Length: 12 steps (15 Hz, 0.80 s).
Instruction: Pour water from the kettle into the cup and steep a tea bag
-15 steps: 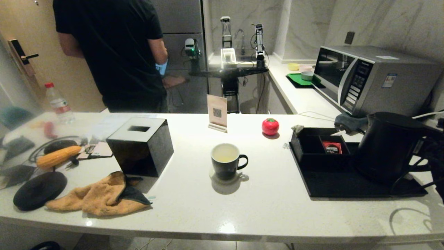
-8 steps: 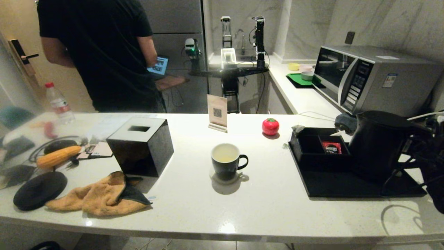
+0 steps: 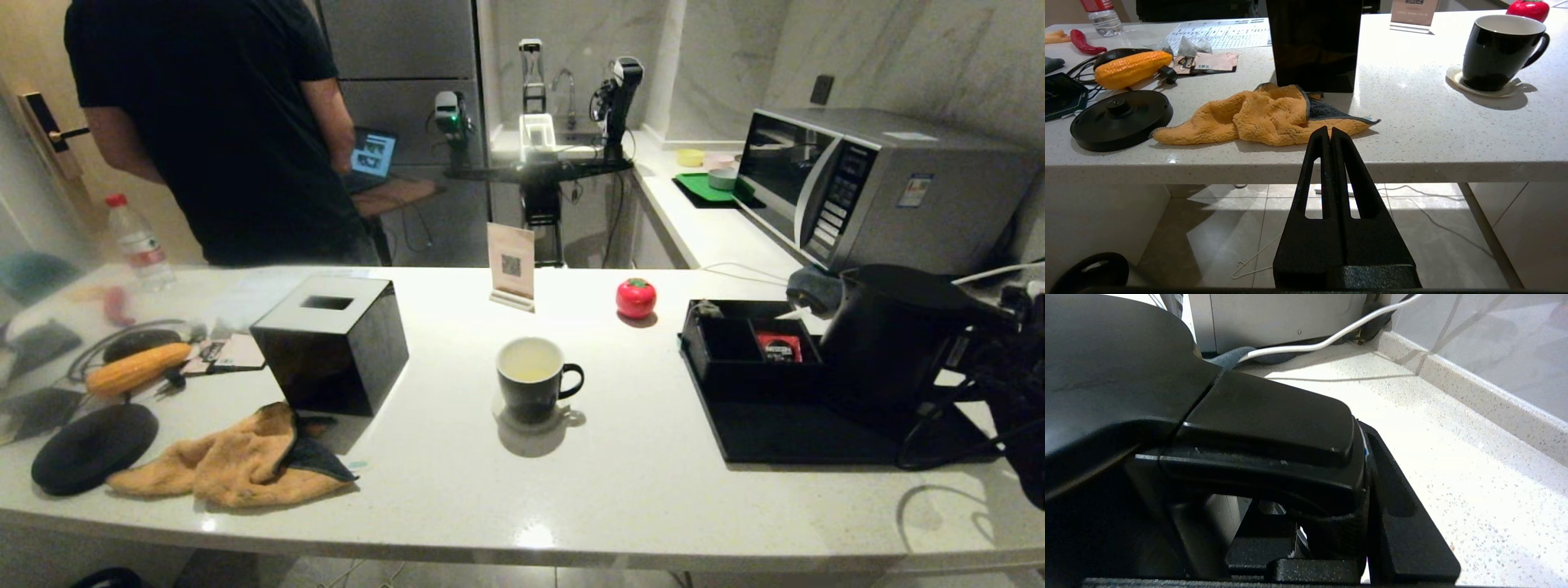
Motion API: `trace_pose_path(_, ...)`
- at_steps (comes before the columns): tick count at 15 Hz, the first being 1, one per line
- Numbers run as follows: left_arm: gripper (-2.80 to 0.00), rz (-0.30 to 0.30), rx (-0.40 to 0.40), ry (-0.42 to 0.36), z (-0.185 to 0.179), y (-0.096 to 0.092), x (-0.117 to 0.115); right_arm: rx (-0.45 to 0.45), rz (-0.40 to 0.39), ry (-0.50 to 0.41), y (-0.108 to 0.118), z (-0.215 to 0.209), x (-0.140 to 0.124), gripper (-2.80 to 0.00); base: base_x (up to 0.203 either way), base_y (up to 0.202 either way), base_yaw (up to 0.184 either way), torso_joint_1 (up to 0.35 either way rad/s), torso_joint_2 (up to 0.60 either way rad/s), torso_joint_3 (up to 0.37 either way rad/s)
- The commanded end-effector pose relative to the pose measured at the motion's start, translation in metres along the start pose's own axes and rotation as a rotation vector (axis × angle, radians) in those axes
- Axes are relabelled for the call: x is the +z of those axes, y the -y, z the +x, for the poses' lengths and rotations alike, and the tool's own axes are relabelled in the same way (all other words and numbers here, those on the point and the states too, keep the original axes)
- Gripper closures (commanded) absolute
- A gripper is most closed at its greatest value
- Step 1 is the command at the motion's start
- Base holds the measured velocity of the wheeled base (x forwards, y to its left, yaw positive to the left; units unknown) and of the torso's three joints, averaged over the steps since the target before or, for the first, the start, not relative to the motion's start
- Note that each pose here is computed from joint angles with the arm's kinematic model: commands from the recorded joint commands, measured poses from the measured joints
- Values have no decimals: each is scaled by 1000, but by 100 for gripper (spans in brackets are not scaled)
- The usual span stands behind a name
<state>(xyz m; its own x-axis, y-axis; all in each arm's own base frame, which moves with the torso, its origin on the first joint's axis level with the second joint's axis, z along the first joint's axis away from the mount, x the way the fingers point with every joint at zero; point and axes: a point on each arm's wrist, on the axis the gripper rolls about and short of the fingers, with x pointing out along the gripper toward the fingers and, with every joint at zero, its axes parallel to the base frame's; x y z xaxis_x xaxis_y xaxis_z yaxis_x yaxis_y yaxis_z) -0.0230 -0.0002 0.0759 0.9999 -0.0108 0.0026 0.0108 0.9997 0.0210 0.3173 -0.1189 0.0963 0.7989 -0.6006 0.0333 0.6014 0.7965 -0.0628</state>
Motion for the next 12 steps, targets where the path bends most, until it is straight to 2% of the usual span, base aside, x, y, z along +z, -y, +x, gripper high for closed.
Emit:
trace_pose_path(1,0,0,0,-1,0,0,0,-6,10,36,0,0,2,0,0,0,0,0,0,0)
trace_pose_path(9,0,0,0,-1,0,0,0,-6,5,25,1,-2,1,0,0,0,0,0,0,0)
trace_pose_path(10,0,0,0,-1,0,0,0,-6,4,19,1,-3,-1,-280,0,0,0,0,0,0)
trace_pose_path(12,0,0,0,-1,0,0,0,-6,2,17,1,-4,-1,-280,0,0,0,0,0,0)
